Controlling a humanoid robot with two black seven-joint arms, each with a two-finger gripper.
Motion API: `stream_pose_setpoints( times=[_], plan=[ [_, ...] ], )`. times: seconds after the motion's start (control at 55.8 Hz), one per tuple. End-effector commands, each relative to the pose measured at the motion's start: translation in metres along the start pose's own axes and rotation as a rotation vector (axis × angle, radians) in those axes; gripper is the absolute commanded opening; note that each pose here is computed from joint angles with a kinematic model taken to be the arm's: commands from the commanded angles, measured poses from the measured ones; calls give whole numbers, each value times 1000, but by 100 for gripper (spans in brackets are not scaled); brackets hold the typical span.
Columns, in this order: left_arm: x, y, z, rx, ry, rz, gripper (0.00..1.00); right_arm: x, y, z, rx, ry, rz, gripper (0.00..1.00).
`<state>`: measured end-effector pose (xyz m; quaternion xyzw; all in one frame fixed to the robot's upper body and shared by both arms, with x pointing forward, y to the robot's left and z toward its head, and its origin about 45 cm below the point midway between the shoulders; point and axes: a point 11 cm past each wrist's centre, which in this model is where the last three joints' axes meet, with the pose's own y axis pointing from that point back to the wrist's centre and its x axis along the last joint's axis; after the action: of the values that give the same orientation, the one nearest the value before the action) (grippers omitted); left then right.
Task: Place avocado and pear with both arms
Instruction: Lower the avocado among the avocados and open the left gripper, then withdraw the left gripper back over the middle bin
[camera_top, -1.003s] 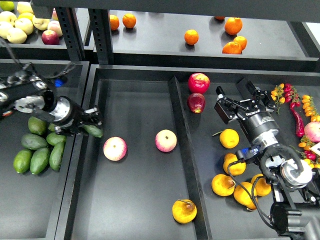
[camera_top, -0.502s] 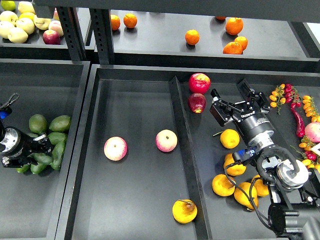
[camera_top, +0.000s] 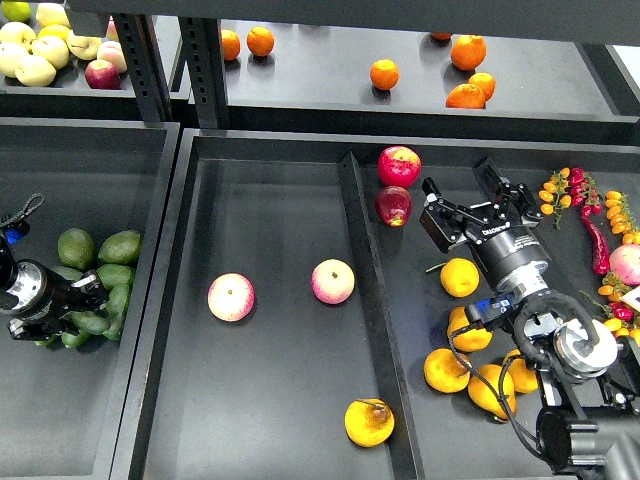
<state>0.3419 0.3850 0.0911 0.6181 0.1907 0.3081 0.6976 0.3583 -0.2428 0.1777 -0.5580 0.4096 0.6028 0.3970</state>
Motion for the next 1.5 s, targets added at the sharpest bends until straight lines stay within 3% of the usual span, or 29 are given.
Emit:
stream_pose_setpoints(
  times=[0.0,0.143,0.43,0.537,0.735,1.075,1.272,1.487],
  plan=[
    [-2,-1,2,-2,-6,-2,63,2,2,0,2,-2,5,99],
    [-1,0,4,-7,-5,-2,71,4,3,0,3,-3,8,99],
    [15,22,35,-109,16,31,98,4,3,0,0,-3,8,99],
    [32,43,49,-175,48,65,99,5,3,1,-1,-5,9,99],
    [49,71,38,-204,60,103,99,6,2,6,-17,-2,14,99],
    [51,104,93,-545,318,-33,99,19,8,15,-42,-9,47,99],
    [30,97,109,-729,530,-226,99,28,13,23,-64,-19,69,99],
    [-9,58,98,-863,774,-405,99,36,20,39,-176,8,99,99]
  ],
)
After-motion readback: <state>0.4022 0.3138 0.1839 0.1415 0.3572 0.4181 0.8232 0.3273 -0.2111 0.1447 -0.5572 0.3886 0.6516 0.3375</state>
